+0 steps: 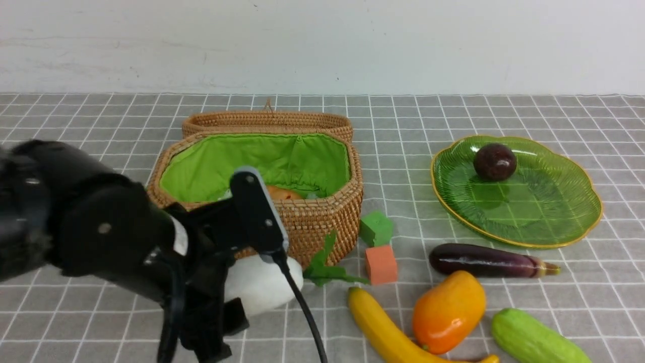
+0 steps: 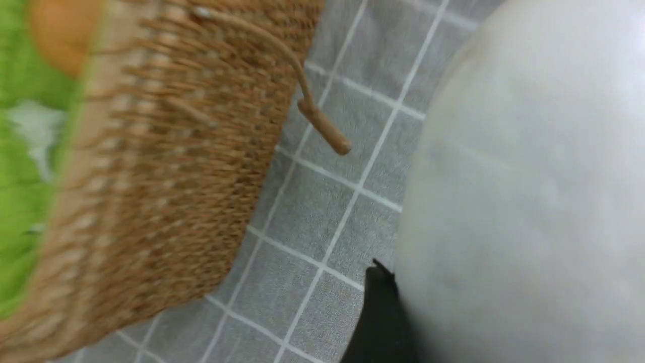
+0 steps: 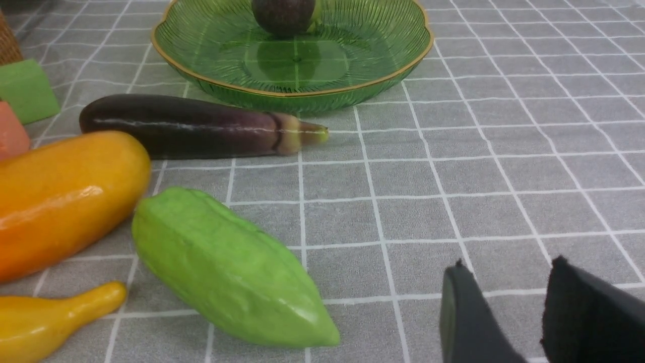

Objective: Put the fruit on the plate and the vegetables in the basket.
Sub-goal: Take a daikon with your left arm and place it on the basket on the left.

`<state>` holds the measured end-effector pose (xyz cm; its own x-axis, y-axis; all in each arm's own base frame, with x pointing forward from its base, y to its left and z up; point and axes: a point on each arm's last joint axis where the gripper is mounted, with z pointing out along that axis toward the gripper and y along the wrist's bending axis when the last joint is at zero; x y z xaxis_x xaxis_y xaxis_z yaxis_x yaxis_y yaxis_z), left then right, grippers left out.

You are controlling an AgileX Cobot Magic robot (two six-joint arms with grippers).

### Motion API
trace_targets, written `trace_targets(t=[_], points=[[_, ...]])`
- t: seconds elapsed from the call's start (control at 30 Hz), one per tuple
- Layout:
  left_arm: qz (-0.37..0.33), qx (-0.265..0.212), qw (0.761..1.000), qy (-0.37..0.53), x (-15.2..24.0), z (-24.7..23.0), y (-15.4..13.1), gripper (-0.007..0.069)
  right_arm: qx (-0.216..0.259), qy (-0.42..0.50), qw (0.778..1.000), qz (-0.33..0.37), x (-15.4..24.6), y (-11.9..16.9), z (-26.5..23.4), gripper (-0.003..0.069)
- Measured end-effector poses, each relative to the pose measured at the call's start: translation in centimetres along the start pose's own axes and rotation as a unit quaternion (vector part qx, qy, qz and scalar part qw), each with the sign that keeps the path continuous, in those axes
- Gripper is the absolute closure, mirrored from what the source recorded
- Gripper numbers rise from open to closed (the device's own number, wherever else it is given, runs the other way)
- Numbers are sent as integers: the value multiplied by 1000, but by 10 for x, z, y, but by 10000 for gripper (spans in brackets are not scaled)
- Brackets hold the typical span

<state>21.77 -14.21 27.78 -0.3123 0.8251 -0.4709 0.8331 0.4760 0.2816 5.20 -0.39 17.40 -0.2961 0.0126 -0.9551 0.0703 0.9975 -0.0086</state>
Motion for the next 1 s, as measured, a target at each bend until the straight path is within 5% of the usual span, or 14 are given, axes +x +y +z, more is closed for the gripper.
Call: trace_targets(t=[0.2, 0.4, 0.6, 0.83, 1.0], points=[[-74, -67, 986, -134, -19, -64, 18, 110, 0, 0, 1000, 0, 0, 0, 0, 417], [-141, -150, 955, -214, -49, -97, 75, 110, 0, 0, 1000, 0, 0, 0, 0, 417], [-156, -174, 948, -215, -62, -51, 108, 110, 0, 0, 1000, 0, 0, 0, 0, 417], [-219, -128, 955, -151, -57, 39, 118, 110, 0, 0, 1000, 0, 0, 0, 0, 417], [-259, -112, 950, -134, -53, 59, 118, 110, 0, 0, 1000, 0, 0, 0, 0, 417]])
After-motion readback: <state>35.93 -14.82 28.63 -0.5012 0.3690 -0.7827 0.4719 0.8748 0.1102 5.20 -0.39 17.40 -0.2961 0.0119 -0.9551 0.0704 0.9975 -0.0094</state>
